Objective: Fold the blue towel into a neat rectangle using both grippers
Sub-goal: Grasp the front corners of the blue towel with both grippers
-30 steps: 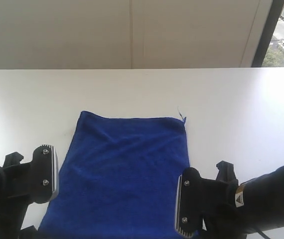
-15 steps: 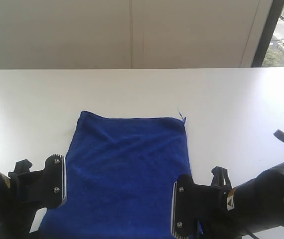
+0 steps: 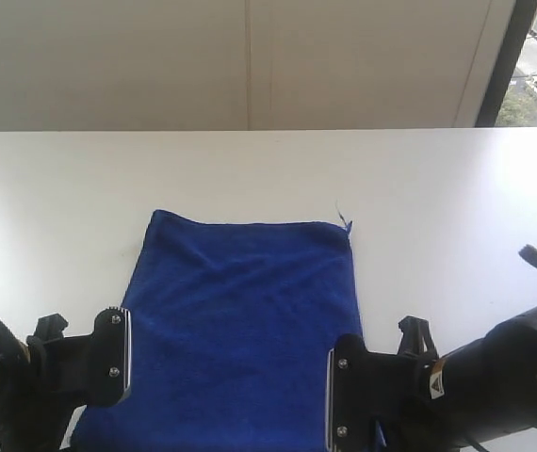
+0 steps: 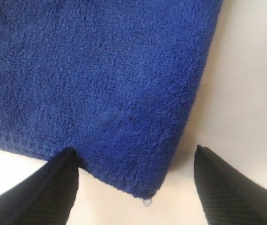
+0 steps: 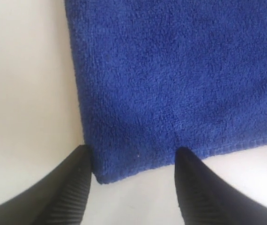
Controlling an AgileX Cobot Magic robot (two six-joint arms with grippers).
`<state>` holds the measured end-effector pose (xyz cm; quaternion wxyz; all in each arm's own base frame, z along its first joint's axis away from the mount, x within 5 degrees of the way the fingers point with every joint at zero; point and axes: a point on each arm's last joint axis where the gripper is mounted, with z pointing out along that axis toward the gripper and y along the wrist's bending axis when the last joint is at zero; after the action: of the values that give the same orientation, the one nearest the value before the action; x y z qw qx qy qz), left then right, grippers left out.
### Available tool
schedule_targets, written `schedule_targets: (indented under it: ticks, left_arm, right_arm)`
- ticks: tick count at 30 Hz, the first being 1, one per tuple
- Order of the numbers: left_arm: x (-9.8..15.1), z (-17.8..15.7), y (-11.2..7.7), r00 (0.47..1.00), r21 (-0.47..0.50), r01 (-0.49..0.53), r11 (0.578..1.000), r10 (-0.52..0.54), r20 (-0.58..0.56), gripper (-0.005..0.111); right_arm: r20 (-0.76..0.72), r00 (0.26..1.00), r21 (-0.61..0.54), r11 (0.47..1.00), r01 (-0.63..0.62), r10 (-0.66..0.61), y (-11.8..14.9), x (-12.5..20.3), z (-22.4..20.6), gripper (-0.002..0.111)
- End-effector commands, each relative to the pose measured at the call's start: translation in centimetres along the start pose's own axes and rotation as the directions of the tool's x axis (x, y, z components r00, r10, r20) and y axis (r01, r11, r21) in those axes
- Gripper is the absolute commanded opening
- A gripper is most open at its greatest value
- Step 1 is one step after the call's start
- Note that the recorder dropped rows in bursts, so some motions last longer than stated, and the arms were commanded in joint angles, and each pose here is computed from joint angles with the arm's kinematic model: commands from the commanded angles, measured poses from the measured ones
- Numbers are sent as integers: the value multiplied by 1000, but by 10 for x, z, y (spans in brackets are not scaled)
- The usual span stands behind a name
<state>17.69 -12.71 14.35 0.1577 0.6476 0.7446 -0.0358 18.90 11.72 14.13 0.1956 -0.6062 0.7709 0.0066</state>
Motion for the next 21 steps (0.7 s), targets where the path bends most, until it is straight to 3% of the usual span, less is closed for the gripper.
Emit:
schedule_targets:
  ticks: [1, 7, 10, 21]
  left_arm:
    - [1, 1, -4, 1000, 22, 3, 1000, -3, -5, 72]
    - [0, 1, -3, 1000, 13, -5, 1000, 5, 0, 72]
    - [0, 1, -2, 1000, -1, -7, 1000, 7, 7, 72]
    - [-3, -21, -4, 993, -50, -100, 994, 103, 53, 72]
  right_arm:
    - [9, 1000, -8, 1000, 14, -14, 2, 0, -10, 51]
    - [14, 998, -15, 998, 63, -63, 4, 0, -16, 51]
    - [21, 999, -22, 999, 27, -26, 4, -1, -12, 51]
    - [3, 999, -41, 998, 47, -47, 4, 0, -4, 51]
